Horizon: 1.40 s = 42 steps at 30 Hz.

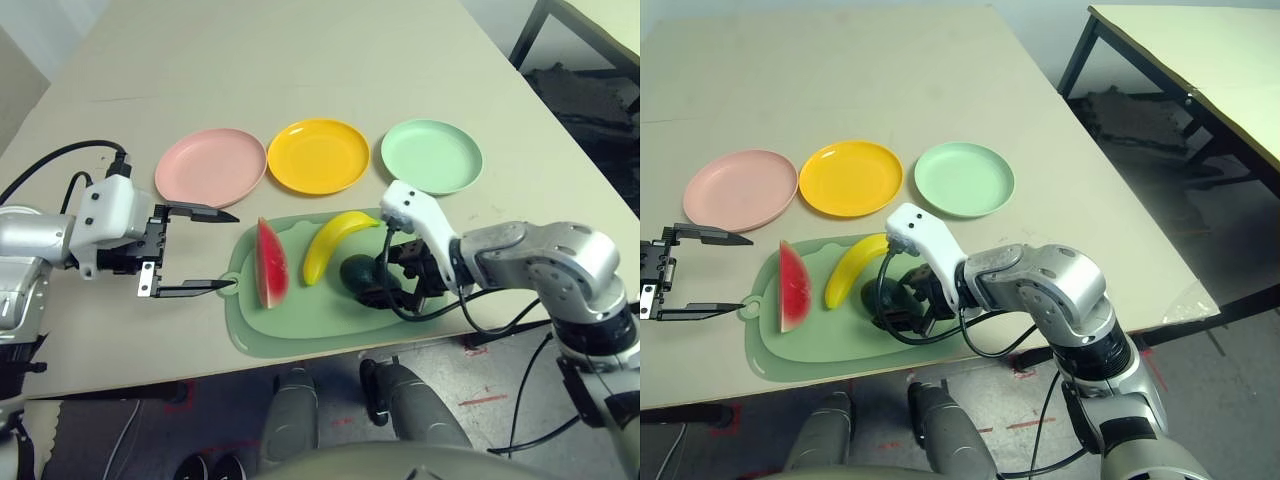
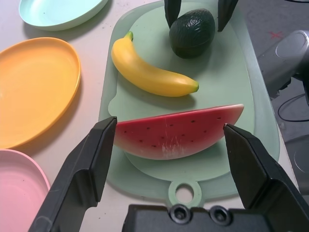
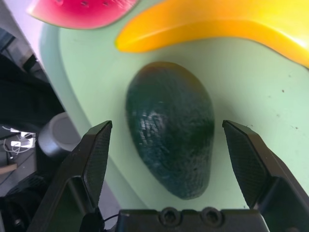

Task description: Place the fruits into color-matched plates.

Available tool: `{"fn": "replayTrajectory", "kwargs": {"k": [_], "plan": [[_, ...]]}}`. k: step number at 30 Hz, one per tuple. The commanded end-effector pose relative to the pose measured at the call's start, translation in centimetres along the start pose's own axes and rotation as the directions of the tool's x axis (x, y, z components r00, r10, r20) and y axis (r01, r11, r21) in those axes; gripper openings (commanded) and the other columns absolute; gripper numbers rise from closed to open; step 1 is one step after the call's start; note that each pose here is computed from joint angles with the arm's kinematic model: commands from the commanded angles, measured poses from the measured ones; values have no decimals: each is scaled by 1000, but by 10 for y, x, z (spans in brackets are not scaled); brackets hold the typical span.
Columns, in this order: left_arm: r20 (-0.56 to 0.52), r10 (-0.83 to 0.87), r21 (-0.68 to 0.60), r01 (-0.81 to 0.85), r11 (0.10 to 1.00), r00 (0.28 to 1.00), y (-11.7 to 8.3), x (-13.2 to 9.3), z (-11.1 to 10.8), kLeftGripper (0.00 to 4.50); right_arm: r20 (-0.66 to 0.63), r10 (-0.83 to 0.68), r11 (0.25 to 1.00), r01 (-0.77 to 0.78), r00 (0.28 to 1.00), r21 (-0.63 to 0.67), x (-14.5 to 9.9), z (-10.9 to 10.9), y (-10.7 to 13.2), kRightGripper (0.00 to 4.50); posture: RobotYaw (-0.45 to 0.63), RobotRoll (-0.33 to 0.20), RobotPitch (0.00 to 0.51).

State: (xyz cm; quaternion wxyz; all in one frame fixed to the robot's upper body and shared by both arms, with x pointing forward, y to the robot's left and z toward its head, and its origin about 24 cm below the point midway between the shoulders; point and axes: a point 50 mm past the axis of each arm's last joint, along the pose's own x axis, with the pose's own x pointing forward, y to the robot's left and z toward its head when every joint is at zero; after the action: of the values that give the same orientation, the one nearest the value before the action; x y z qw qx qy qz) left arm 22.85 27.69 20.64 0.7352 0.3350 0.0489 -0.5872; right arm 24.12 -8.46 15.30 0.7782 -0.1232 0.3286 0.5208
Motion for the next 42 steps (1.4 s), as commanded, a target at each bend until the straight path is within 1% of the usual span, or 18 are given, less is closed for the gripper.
{"fn": "replayTrajectory", "kwargs": {"k": [1, 10, 11, 12, 13, 16, 17, 26, 29, 31, 35, 38, 42], "plan": [[-23, -7, -4, 7, 1000, 1000, -1, -1, -1, 4500, -1, -5, 1000, 5, 1000, 2, 3, -1, 0, 4488, 7, 0, 198], [-23, 3, 2, -3, 1000, 1000, -1, -2, -1, 4500, -1, 5, 1000, -5, 1000, 1, 6, -1, 1, 4488, 13, 0, 190], [-23, 4, 2, -4, 1000, 1000, -1, -2, -1, 4500, -1, 6, 1000, -6, 1000, 0, 6, -1, 1, 4203, 15, 0, 188], [-23, 4, 3, -4, 1000, 1000, -1, -2, -1, 4500, -1, 7, 1000, -7, 1000, 0, 6, -1, 1, 4094, 16, 0, 189], [-22, 4, 3, -4, 1000, 1000, -1, -2, -1, 4500, -1, 7, 1000, -7, 1000, -1, 6, -2, 1, 3803, 16, 0, 189], [-20, 6, 3, -6, 1000, 1000, -1, -2, -1, 4500, -2, 8, 1000, -8, 1000, -3, 6, -2, 1, 2736, 16, 0, 189], [-20, 7, 3, -6, 1000, 1000, -1, -2, -1, 4500, -3, 7, 1000, -7, 1000, -4, 6, -2, 1, 2622, 16, 0, 189], [-18, 12, 1, -12, 1000, 1000, -2, -1, -2, 4500, -4, -8, 1000, 8, 1000, -22, 3, 0, -3, 2622, 16, 0, 189], [-14, 14, 0, -14, 1000, 1000, -2, 0, -2, 4500, 3, -19, 999, 19, 1000, -34, -5, 5, -8, 2622, 9, 0, 189], [-3, 17, -2, -17, 1000, 1000, -1, 2, -2, 4500, 12, -46, 998, 46, 999, -44, -15, 11, -17, 2622, 4, 0, 188], [48, 49, -19, -48, 999, 998, 3, 5, 1, 4500, 46, -143, 986, 146, 989, -75, -41, 30, -43, 2622, -4, 0, 188], [82, 104, -79, -98, 992, 991, 7, 9, 3, 4500, 68, -208, 972, 214, 976, -96, -58, 42, -62, 2622, -5, 0, 187], [152, 177, -165, -151, 975, 972, 15, 14, 15, 4500, 102, -309, 941, 320, 946, -110, -73, 54, -91, 2622, -3, 0, 186]]}}
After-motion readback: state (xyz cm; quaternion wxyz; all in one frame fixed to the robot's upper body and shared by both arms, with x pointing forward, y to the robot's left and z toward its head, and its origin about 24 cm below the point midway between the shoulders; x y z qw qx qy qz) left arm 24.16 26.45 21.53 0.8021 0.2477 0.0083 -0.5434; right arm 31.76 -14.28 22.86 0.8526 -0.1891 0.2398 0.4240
